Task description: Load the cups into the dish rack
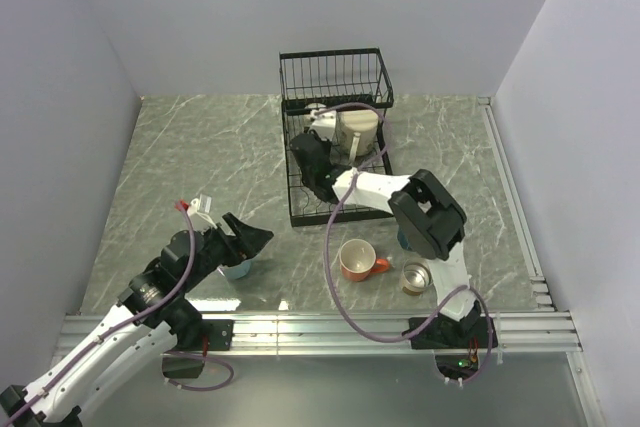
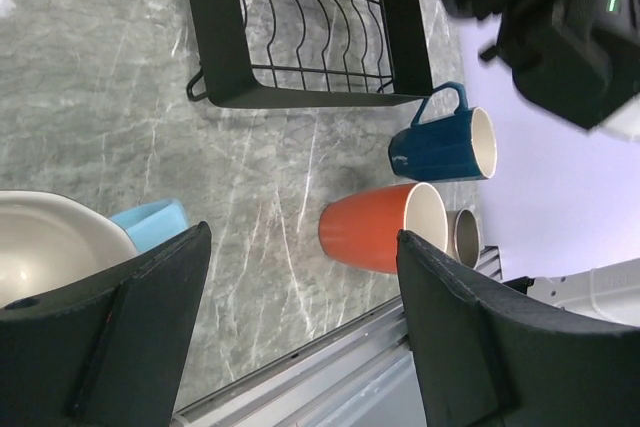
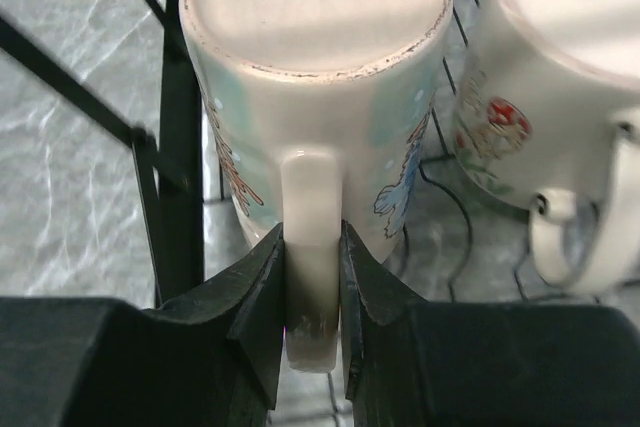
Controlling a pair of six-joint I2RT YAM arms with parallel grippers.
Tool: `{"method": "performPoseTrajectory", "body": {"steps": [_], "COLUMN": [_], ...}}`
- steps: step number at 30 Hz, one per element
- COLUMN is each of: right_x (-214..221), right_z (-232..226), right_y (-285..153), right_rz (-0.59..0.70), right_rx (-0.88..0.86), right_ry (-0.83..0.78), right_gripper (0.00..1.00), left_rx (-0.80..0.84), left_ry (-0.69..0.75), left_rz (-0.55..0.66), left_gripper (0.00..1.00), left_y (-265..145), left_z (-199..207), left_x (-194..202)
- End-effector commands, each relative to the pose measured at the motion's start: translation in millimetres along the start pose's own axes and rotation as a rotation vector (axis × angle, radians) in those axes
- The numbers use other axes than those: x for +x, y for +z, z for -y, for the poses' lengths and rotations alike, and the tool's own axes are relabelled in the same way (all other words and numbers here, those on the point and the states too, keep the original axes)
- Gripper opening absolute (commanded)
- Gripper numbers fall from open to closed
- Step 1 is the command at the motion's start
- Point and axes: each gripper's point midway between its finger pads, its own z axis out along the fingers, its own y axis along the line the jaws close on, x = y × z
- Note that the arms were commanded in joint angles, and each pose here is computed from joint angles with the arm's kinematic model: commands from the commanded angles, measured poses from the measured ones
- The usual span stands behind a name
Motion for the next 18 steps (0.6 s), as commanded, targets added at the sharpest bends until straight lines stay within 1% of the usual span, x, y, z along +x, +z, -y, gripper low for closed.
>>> {"method": "performPoseTrajectory", "body": {"steps": [1, 2, 3, 5, 7, 8, 9, 10, 12, 13, 16, 18], "right_x": [-48.6, -37.9, -33.3, -29.5, -23.1, -21.7, -21.6, -11.9, -7.9, 1.9, 9.8, 4.2], "right_z": [-6.5, -5.9, -8.0, -9.7, -6.8, -4.1, -1.8, 4.3, 5.4, 12.8, 16.9, 13.1], "right_y": [20.7, 22.3, 24.9, 23.5, 19.3, 15.0, 12.9, 9.2, 2.9, -0.9, -12.0, -25.9], "right_rz": [0.066, 0.017, -0.005, -0.039, -0.065, -0.084, -0.087, -0.112, -0.131, -0.165, -0.199, -0.206], "right_rx": [0.046, 0.047, 0.043, 0.038, 0.037, 0.039, 0.042, 0.051, 0.044, 0.06, 0.059, 0.031], "right_ry": [0.133, 0.105, 0.105, 0.092, 0.08, 0.075, 0.072, 0.05, 0.044, 0.014, -0.001, 0.001], "right_gripper": [0.0, 0.0, 0.01, 0.18, 0.57, 0.71, 0.82, 0.85, 0.93, 0.94, 0.96, 0.97], "left_rx": [0.024, 0.028, 0.028, 0.028, 0.022, 0.016, 0.015, 0.012, 0.012, 0.013, 0.01, 0.012], "left_ry": [0.032, 0.036, 0.036, 0.037, 0.039, 0.04, 0.04, 0.039, 0.036, 0.032, 0.031, 0.028], "left_rz": [0.044, 0.044, 0.046, 0.048, 0.047, 0.047, 0.046, 0.045, 0.045, 0.043, 0.041, 0.046], "left_gripper": [0.8, 0.81, 0.8, 0.81, 0.81, 0.81, 0.81, 0.81, 0.81, 0.81, 0.81, 0.81], "left_y": [0.5, -0.4, -0.7, -2.0, -2.4, -3.3, -3.5, -3.8, -4.7, -4.9, -4.7, -5.9], "left_z": [6.2, 7.9, 8.8, 11.1, 11.3, 11.4, 11.7, 12.0, 13.1, 13.9, 14.8, 17.7], "left_x": [-10.1, -11.0, -12.1, -14.1, -15.0, -15.8, -15.9, -16.1, -16.9, -17.2, -17.7, -20.4]}}
